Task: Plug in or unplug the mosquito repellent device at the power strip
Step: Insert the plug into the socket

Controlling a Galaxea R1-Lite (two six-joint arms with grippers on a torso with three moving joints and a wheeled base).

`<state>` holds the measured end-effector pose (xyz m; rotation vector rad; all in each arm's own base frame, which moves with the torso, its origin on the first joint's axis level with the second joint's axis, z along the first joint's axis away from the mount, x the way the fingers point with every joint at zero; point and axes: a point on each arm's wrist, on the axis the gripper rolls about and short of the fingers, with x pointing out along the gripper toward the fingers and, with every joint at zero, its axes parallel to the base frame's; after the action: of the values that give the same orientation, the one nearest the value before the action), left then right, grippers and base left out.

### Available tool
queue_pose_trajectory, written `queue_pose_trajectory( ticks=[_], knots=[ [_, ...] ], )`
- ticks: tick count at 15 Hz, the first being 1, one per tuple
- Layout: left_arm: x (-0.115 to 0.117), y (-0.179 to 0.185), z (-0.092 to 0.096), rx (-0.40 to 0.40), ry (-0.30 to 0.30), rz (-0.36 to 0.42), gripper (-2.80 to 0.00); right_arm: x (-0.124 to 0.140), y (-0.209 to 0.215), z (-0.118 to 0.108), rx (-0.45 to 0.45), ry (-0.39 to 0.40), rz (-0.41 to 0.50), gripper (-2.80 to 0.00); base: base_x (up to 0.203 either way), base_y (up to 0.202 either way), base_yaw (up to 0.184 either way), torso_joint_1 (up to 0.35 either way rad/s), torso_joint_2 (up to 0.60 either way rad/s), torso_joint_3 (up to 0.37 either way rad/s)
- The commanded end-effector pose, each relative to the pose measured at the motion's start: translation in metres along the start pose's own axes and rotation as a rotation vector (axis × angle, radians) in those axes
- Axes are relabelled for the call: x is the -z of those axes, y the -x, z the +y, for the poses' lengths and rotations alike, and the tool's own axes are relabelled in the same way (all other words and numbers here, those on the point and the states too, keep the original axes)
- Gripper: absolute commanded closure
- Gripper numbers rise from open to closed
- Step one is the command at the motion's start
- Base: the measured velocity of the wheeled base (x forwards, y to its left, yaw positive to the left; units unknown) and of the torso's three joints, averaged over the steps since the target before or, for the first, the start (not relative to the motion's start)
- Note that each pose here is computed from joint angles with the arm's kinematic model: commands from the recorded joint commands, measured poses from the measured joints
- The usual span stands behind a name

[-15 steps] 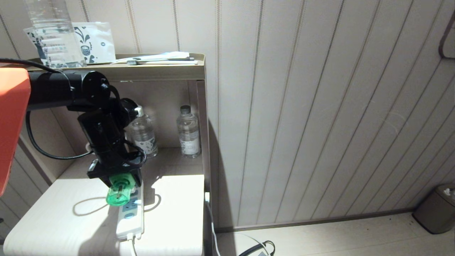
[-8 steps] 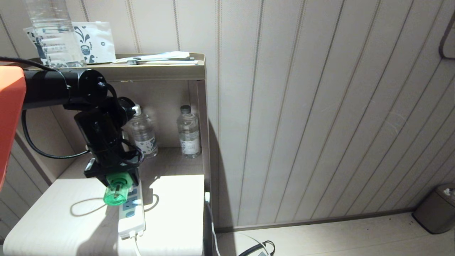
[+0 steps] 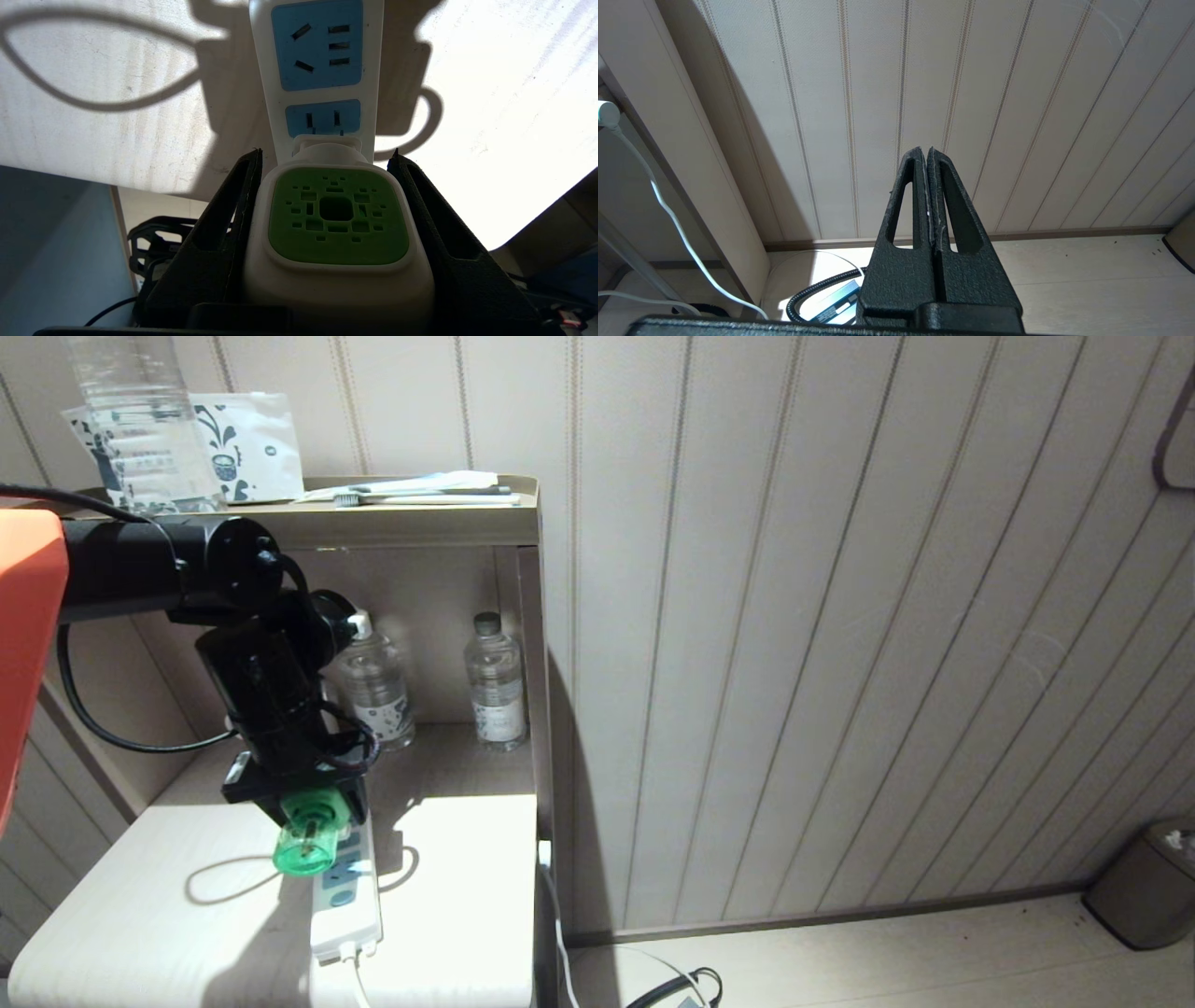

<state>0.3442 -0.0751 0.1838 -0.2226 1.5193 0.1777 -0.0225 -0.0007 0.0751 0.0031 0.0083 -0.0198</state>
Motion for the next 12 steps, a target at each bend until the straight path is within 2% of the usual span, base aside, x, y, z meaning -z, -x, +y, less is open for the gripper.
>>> queue_pose_trajectory(
  ticks=[1,12],
  knots=[
    [-0.0009,-0.0028,-0.0001,-0.005,0.005,0.012,0.00,0.0000,0.0000,0.0000,0.000,0.000,-0.001,0.00,0.000,0.000,0.000,0.000,0.00,0.000],
    [-0.0051,-0.0071,0.0027,-0.010,0.016,0.016,0.00,0.0000,0.0000,0.0000,-0.001,0.000,-0.001,0.00,0.000,0.000,0.000,0.000,0.00,0.000]
  ],
)
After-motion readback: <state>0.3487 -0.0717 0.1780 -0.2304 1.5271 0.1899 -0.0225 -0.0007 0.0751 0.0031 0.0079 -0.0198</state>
